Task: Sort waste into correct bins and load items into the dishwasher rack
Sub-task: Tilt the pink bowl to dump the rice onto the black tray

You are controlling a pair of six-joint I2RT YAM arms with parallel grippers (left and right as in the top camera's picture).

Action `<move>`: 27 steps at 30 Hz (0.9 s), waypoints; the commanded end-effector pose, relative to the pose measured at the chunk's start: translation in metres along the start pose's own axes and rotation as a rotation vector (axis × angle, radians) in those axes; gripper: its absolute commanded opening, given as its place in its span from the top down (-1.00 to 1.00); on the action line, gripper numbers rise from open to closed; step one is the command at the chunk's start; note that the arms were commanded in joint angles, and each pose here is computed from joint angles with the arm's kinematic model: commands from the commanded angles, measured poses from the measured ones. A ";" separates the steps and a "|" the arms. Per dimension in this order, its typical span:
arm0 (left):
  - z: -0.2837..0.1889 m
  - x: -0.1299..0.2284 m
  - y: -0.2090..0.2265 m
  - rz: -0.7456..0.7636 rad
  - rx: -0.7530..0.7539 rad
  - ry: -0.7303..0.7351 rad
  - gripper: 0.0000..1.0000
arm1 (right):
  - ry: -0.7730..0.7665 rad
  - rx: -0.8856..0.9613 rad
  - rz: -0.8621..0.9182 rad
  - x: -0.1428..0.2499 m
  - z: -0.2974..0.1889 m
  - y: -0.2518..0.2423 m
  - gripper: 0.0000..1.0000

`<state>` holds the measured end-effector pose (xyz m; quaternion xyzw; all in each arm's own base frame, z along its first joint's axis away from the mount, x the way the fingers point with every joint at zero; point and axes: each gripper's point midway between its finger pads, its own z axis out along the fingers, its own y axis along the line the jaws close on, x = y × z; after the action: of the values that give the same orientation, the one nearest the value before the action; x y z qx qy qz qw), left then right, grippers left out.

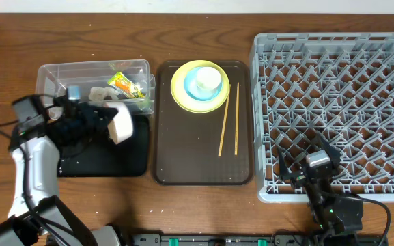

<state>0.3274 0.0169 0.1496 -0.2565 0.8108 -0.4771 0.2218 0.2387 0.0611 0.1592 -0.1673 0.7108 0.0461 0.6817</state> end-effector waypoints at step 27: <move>-0.080 -0.012 0.002 -0.141 0.398 -0.184 0.88 | 0.006 -0.010 -0.009 0.002 0.000 0.002 -0.98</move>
<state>0.2884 0.0792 0.1782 -0.3242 0.6628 -0.6073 0.2947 0.2387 0.0611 0.1592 -0.1674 0.7108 0.0460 0.6817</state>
